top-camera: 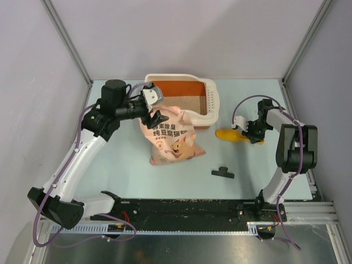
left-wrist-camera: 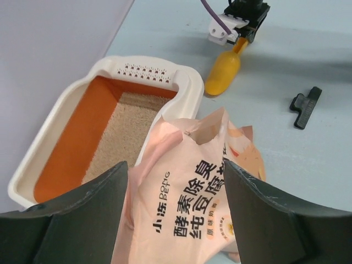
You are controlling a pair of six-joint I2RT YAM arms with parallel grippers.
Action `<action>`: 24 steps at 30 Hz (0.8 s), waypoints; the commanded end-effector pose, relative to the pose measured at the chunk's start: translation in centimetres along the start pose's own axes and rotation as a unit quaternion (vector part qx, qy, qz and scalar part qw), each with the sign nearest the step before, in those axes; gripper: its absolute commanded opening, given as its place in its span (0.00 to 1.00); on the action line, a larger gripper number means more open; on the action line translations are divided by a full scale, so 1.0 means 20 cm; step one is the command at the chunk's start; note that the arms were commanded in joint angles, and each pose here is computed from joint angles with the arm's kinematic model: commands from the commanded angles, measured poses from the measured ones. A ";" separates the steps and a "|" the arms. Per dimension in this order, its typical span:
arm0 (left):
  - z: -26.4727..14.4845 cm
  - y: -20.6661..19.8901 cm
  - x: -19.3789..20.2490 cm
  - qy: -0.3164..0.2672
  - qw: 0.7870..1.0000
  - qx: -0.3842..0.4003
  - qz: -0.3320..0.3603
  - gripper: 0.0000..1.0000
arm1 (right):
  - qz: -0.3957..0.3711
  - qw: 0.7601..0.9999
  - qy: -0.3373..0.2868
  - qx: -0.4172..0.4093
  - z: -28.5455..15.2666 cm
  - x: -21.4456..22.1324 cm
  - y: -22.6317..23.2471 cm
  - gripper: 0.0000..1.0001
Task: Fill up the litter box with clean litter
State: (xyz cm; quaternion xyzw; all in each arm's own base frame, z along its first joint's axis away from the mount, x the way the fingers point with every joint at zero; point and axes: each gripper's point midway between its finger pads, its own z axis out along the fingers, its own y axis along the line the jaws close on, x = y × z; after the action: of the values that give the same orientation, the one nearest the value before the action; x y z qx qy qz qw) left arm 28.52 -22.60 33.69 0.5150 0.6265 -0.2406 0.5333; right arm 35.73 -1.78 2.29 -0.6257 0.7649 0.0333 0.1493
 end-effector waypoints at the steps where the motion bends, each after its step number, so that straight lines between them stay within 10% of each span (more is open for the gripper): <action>1: 0.02 -0.03 -0.09 -0.019 0.994 0.011 0.107 0.74 | 0.013 0.998 -0.060 0.024 -0.23 -0.19 0.06 0.00; 14: 0.19 -0.09 -0.10 -0.012 0.921 0.011 0.390 0.75 | 0.187 0.915 -0.327 -0.143 -0.82 -1.01 0.48 0.00; 24: 0.26 -0.19 -0.17 -0.097 0.870 0.029 0.482 0.77 | 0.272 0.861 -0.379 -0.203 -0.94 -1.12 0.41 0.00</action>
State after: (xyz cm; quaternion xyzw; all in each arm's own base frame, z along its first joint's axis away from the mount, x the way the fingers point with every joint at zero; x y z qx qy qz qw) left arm 27.69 -28.20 30.24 0.7428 0.3367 -0.0386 0.5774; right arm 27.53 16.02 21.56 -0.4047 0.7787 0.3955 0.2709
